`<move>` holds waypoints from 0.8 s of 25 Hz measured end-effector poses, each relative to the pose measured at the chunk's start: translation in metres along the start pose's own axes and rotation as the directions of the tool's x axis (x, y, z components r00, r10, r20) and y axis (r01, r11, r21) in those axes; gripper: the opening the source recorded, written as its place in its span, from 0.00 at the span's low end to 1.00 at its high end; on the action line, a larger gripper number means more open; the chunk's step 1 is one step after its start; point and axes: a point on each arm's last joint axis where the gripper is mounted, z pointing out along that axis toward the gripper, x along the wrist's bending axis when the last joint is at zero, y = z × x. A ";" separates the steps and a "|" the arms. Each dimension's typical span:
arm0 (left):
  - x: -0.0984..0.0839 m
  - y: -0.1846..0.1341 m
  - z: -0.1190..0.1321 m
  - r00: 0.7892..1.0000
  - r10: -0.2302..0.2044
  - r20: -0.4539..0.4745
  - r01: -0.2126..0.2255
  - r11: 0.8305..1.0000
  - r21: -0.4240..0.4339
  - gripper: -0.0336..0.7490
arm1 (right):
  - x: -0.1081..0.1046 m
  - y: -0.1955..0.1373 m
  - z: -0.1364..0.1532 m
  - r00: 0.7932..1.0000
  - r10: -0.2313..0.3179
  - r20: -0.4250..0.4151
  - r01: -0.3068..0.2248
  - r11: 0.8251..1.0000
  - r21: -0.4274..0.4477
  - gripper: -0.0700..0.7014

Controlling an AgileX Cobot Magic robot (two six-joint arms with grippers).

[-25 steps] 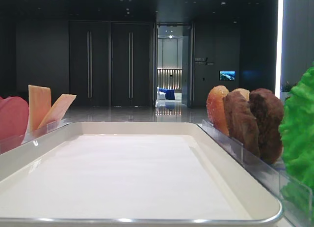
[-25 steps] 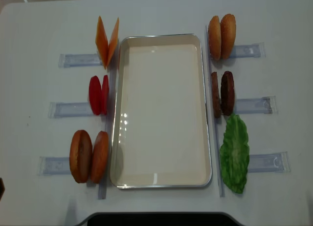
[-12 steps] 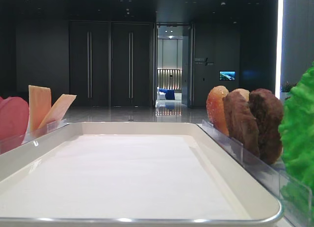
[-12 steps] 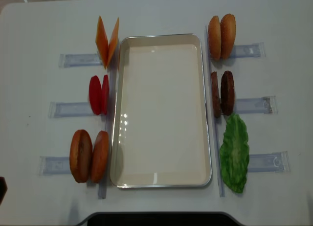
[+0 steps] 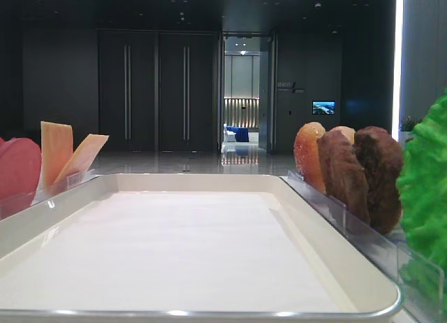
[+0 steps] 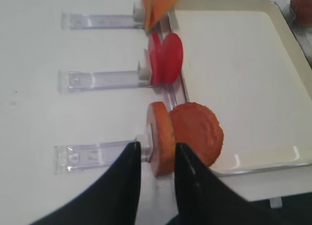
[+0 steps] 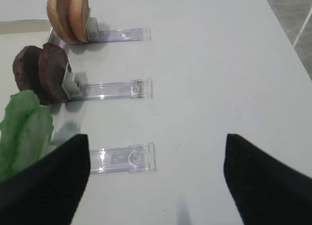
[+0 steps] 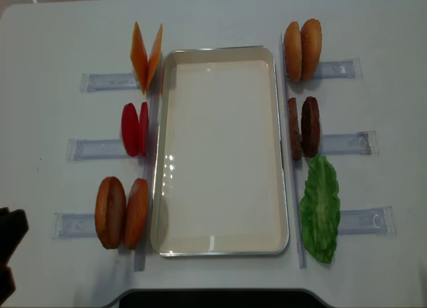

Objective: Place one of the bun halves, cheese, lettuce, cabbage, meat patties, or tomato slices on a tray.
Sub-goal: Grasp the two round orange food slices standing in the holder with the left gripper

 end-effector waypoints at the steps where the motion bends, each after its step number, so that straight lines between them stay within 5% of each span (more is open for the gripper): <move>1: 0.000 0.004 0.006 1.000 -0.002 0.014 0.002 0.999 0.046 0.30 | 0.000 0.000 0.000 1.000 0.000 0.000 0.000 1.000 0.000 0.79; 9: 0.000 0.036 0.039 0.997 -0.064 0.053 0.043 0.939 0.341 0.38 | 0.000 0.000 0.000 1.000 0.003 0.000 -0.003 1.000 0.000 0.79; 16: -0.001 0.067 0.050 0.990 -0.131 0.049 0.102 0.918 0.383 0.47 | 0.000 0.000 0.000 1.000 0.005 0.000 -0.005 1.000 0.000 0.79; 20: 0.001 0.069 0.059 0.986 -0.167 0.031 0.138 0.892 0.430 0.47 | 0.000 0.000 0.000 1.000 0.005 0.000 -0.005 1.000 0.000 0.79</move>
